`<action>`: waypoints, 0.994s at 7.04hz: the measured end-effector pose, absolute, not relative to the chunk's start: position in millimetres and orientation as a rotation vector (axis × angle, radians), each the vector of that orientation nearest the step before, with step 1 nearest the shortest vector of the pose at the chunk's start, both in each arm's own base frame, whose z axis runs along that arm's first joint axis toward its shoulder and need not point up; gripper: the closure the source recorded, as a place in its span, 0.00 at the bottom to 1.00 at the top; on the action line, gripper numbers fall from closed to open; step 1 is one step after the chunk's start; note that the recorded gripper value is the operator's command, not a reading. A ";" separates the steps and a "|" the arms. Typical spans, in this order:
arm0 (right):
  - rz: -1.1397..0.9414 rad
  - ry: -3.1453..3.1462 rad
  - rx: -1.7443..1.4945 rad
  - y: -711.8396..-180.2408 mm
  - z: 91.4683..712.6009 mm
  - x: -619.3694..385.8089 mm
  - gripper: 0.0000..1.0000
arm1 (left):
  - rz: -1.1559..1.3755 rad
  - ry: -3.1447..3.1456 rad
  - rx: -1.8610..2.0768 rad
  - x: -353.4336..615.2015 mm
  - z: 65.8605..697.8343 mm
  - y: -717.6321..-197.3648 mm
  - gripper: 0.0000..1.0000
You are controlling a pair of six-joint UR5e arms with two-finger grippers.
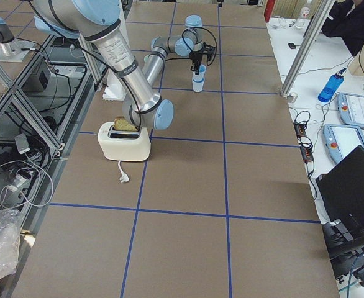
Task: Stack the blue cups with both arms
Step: 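Lower the right gripper's cup into the cup at the table center, then open the right gripper and lift it away from the stacked cups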
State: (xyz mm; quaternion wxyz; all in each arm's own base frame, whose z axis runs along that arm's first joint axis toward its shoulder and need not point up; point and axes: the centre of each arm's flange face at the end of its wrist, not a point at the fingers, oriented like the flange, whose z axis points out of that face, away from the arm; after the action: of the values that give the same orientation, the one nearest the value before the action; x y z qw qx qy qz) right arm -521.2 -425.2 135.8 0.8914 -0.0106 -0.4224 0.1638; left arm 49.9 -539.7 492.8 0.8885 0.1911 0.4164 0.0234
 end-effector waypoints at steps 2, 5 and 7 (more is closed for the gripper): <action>0.344 -0.880 -0.021 -425.5 135.4 -520.4 0.09 | 0.049 0.866 0.397 50.0 492.5 -539.8 0.02; 0.349 -0.881 0.000 -426.7 134.6 -518.0 0.00 | 0.049 0.867 0.397 50.1 492.2 -539.9 0.02; 0.350 -0.879 0.018 -430.4 135.4 -514.4 0.00 | 0.050 0.868 0.399 50.1 491.3 -539.7 0.02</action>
State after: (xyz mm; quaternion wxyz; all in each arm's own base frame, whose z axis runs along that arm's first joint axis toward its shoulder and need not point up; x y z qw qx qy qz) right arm -514.4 -430.4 135.4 0.8902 0.0086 -0.4231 0.1684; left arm 50.1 -539.7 491.3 0.8878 0.1918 0.4176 0.0242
